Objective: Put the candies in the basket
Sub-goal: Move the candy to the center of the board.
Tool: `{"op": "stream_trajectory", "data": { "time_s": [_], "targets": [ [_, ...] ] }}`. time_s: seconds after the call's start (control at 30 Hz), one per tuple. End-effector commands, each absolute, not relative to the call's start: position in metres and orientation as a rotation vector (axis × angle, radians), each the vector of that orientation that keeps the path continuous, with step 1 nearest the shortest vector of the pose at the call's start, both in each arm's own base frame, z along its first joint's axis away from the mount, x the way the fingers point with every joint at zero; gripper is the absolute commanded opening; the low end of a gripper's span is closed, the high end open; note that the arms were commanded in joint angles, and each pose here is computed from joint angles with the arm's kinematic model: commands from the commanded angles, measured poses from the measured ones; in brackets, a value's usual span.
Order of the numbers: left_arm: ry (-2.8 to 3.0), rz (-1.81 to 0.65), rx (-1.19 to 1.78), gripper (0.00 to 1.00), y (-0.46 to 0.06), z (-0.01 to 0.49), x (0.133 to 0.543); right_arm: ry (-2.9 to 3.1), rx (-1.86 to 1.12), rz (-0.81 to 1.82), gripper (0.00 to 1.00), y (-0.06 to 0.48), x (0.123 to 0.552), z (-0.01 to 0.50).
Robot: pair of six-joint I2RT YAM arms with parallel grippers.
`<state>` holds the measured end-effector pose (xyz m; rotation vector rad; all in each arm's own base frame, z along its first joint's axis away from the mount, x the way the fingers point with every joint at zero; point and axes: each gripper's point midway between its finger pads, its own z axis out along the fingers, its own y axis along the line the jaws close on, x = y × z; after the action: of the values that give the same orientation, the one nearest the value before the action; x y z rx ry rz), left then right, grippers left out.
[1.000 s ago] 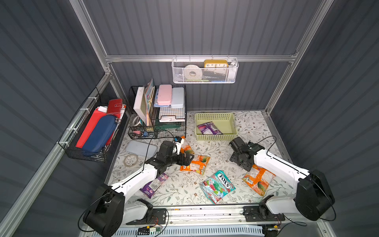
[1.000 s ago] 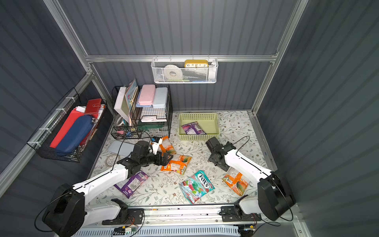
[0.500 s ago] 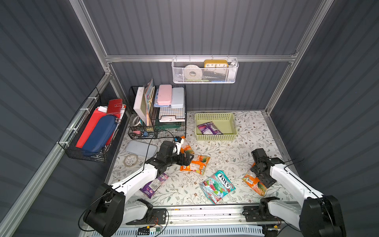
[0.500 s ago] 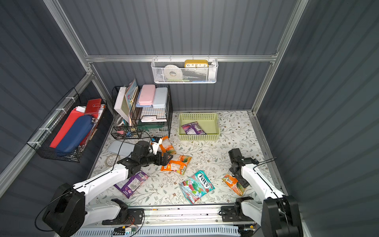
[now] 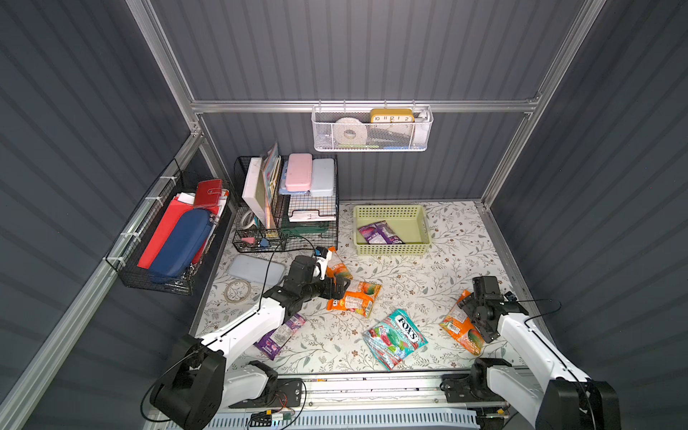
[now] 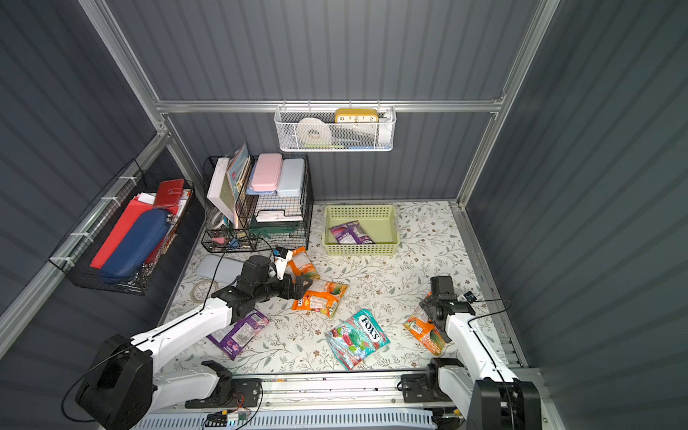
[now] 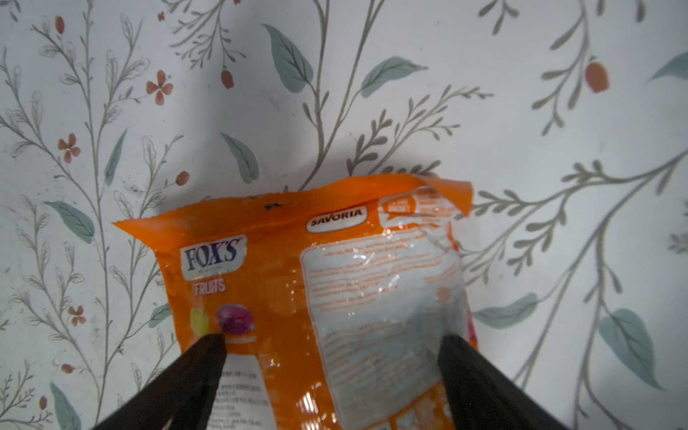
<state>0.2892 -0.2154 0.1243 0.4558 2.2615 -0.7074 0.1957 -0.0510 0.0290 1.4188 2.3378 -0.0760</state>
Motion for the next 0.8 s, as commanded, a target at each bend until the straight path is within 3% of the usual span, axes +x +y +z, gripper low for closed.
{"op": "stream_trajectory", "data": {
  "time_s": [0.0,0.27,0.5,0.63,0.77],
  "targets": [
    [2.243,-0.715,0.489,0.99,-0.219,0.130,0.289,2.363,1.380,0.020,0.96,-0.041,0.204,0.026],
    [2.254,-0.743,0.507,0.99,-0.224,0.125,0.288,2.408,1.180,0.520,0.91,0.019,0.234,0.026],
    [2.268,-0.801,0.486,0.96,-0.232,0.120,0.289,2.455,1.025,0.594,0.91,0.063,0.248,0.035],
    [2.284,-0.883,0.462,0.87,-0.248,0.118,0.289,2.496,0.947,0.678,0.88,0.097,0.257,0.038],
    [2.295,-0.911,0.513,0.71,-0.279,0.115,0.284,2.561,0.813,0.633,0.85,0.106,0.262,0.040]
  ]
}}
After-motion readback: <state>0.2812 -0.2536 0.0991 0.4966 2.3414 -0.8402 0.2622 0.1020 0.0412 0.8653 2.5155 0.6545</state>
